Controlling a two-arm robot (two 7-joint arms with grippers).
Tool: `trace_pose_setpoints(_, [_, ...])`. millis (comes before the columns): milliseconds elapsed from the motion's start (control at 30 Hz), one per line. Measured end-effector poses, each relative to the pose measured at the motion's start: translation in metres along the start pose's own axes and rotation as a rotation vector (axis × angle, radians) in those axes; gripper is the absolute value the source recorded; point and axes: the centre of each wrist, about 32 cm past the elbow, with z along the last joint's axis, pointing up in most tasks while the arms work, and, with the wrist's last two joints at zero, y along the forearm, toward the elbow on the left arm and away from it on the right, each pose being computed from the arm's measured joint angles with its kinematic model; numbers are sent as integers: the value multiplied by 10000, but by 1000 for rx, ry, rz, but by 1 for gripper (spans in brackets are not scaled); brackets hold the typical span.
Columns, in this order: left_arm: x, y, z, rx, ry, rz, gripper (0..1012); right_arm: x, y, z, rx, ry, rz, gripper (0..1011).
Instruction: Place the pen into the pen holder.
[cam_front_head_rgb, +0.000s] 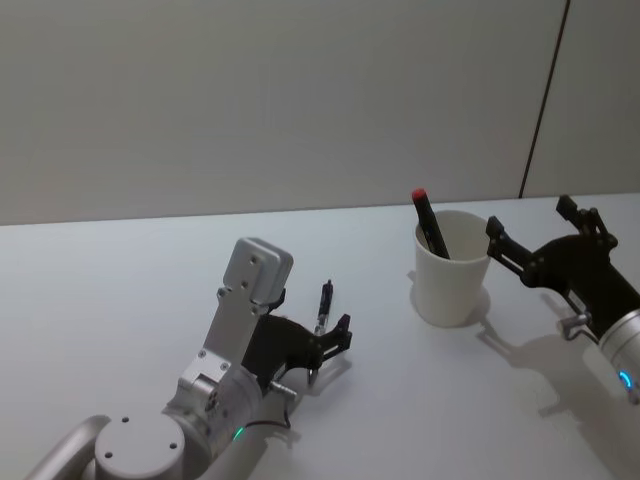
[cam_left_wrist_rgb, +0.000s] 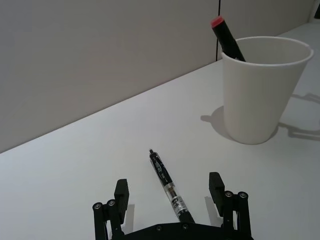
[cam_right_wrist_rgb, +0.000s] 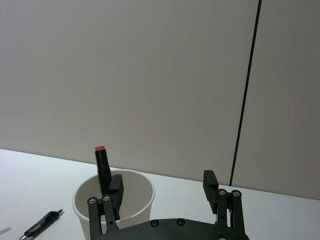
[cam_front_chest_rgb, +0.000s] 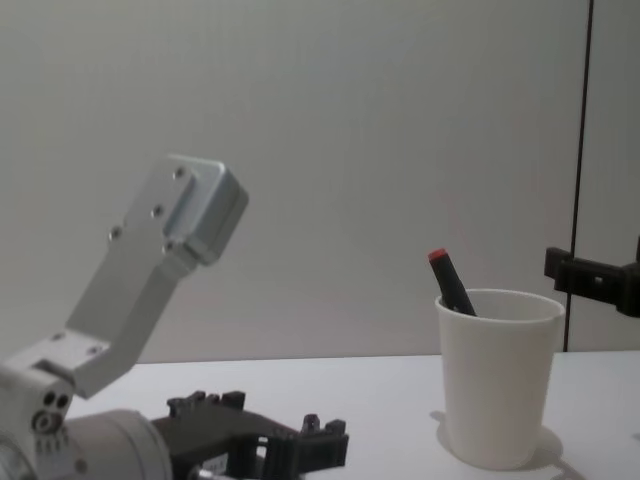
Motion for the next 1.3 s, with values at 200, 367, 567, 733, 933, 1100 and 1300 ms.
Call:
trace_pose_setpoints(200, [5, -2, -62, 14, 0, 1, 1001, 0, 0, 0, 0, 0, 0, 1002])
trace_pose_setpoints(367, [8, -6, -119, 28, -1, 1, 1001, 0, 0, 0, 0, 0, 0, 1002])
trace_pose_setpoints(567, [7, -8, -170, 39, -7, 2, 1001, 0, 0, 0, 0, 0, 0, 1002])
trace_pose_setpoints(733, [4, -7, -203, 44, -13, 3, 1001, 0, 0, 0, 0, 0, 0, 1002])
trace_pose_setpoints(933, [1, -6, -225, 47, -28, 4, 1001, 0, 0, 0, 0, 0, 0, 1002])
trace_pose_setpoints(1100, [0, -5, -232, 48, -42, 4, 1001, 0, 0, 0, 0, 0, 0, 1002])
trace_pose_setpoints(1300, [-1, -2, -237, 50, -55, 5, 1001, 0, 0, 0, 0, 0, 0, 1002])
